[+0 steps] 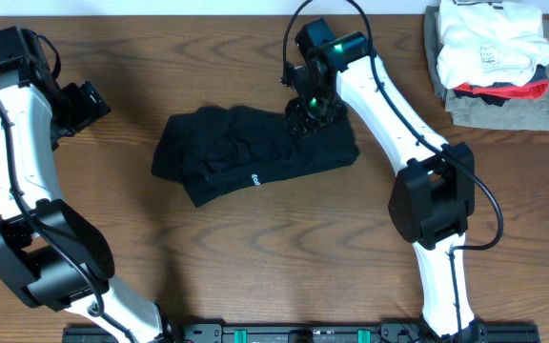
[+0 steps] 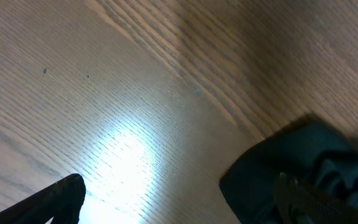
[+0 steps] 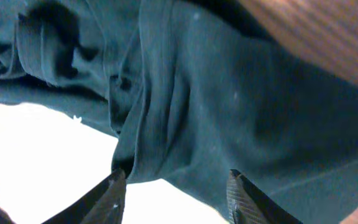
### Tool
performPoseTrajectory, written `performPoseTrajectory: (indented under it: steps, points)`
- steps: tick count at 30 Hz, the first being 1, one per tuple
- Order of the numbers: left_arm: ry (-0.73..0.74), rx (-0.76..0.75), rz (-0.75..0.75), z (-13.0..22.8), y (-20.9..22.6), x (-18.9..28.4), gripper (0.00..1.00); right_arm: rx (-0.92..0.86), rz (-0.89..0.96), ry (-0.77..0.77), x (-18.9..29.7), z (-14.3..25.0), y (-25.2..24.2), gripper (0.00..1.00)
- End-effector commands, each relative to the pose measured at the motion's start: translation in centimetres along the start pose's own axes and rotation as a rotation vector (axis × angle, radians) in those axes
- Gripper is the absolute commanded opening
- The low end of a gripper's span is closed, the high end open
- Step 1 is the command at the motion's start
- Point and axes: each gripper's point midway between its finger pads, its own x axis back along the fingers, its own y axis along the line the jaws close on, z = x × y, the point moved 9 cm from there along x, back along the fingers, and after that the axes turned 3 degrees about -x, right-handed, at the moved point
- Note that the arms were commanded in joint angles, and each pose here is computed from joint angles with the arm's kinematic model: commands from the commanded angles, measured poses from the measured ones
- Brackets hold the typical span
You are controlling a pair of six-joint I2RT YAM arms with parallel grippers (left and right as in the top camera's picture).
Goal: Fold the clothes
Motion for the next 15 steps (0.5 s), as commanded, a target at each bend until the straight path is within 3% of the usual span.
performPoseTrajectory:
  steps: [1, 3, 5, 7, 15]
  points:
    - [0.009, 0.003, -0.015, 0.1, 0.2, -0.3, 0.98, 0.007, -0.012, -0.001, 0.2, 0.0, 1.0, 0.45]
    - [0.007, 0.004, -0.014, 0.1, 0.2, -0.3, 0.98, 0.021, -0.012, 0.004, -0.2, 0.0, 1.6, 0.35]
    - [0.006, 0.004, -0.014, 0.1, 0.2, -0.3, 0.98, 0.032, -0.012, 0.007, -1.0, 0.1, 2.1, 0.14]
    - [0.007, 0.003, -0.014, 0.1, 0.2, -0.4, 0.98, 0.027, -0.012, 0.020, -2.0, 0.4, 2.6, 0.01]
    - [0.007, 0.004, -0.014, 0.1, 0.2, -0.4, 0.98, 0.046, -0.101, 0.070, -5.9, 1.8, 4.4, 0.01]
